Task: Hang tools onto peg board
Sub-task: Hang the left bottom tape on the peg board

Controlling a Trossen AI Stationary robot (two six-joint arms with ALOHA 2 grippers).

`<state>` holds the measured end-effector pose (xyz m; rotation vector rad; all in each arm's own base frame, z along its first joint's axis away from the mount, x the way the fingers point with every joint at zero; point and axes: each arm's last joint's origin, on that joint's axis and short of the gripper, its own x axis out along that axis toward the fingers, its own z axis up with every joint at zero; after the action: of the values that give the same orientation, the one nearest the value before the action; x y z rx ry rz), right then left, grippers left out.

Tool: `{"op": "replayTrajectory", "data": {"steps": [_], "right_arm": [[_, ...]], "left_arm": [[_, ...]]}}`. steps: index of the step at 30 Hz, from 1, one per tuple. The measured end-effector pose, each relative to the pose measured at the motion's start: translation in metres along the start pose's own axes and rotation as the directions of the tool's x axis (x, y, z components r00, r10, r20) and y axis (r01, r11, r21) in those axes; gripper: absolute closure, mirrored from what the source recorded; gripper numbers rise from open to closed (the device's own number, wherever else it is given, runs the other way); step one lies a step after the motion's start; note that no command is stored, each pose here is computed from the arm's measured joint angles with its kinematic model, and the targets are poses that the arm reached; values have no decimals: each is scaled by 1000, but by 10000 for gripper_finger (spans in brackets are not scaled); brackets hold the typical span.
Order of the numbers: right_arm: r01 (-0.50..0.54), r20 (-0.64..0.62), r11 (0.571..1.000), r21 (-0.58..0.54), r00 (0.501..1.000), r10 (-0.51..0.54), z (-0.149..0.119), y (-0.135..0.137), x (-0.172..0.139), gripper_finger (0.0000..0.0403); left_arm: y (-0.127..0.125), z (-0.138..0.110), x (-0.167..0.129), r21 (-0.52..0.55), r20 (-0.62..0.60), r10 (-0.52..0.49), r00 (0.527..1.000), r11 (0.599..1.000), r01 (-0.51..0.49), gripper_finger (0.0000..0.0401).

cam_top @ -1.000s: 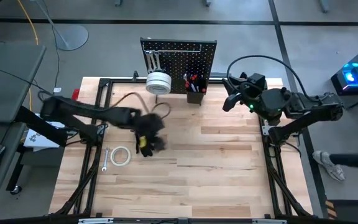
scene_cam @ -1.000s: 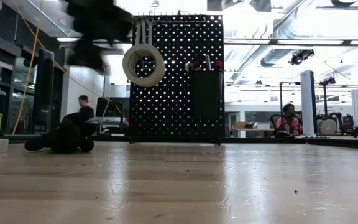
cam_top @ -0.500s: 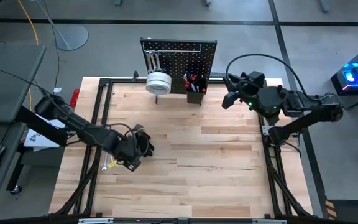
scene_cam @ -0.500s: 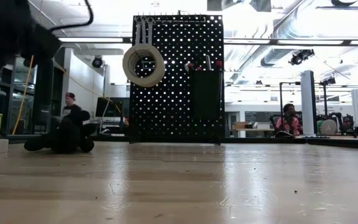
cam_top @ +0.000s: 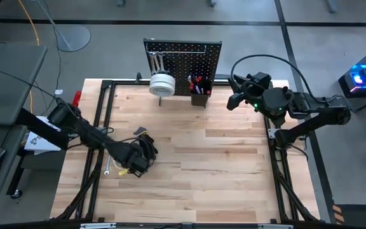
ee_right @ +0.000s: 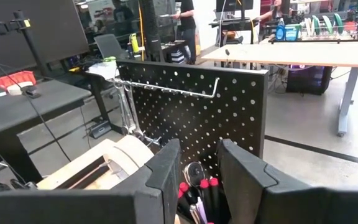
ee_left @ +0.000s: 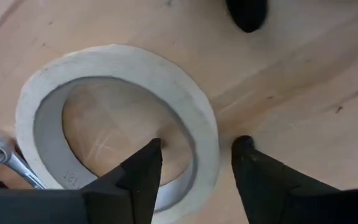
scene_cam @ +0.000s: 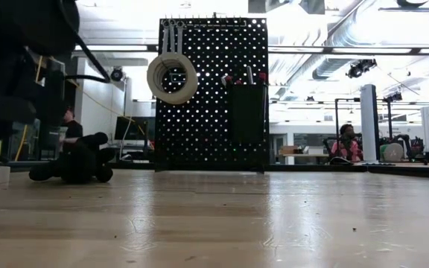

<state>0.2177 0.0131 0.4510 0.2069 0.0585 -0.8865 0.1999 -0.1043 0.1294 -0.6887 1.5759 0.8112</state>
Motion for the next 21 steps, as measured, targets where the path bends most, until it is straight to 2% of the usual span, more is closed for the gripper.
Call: {"op": "replayTrajectory", "data": {"steps": [3, 7, 8, 11, 16, 18, 21], "right_arm": [[1, -3, 1000, -5, 1000, -1, 0, 0, 0, 300], [1, -4, 1000, -7, 1000, -1, -1, 0, 0, 300], [1, -5, 1000, -9, 1000, -1, -1, 0, 0, 300], [2, -8, 1000, -15, 1000, -3, -1, 0, 0, 300], [5, -13, 1000, -25, 1000, -5, -2, -1, 0, 300], [8, -12, 1000, -24, 1000, -8, -2, -1, 0, 300], [11, -14, 1000, -18, 1000, -11, -3, -1, 0, 300]], "left_arm": [[-5, 1, 7, 32, -22, 16, 1000, 999, -15, 249], [-12, 2, 0, 44, 0, 8, 1000, 999, -8, 362], [-13, 2, -5, 46, 16, -10, 1000, 999, 9, 372], [-10, 3, -24, 54, 51, -31, 998, 998, 28, 372], [7, -8, -86, 69, 126, -154, 980, 987, 146, 372], [18, -9, -118, 40, 241, -233, 942, 972, 230, 372], [30, -1, -150, 0, 488, -273, 829, 950, 313, 372]]}}
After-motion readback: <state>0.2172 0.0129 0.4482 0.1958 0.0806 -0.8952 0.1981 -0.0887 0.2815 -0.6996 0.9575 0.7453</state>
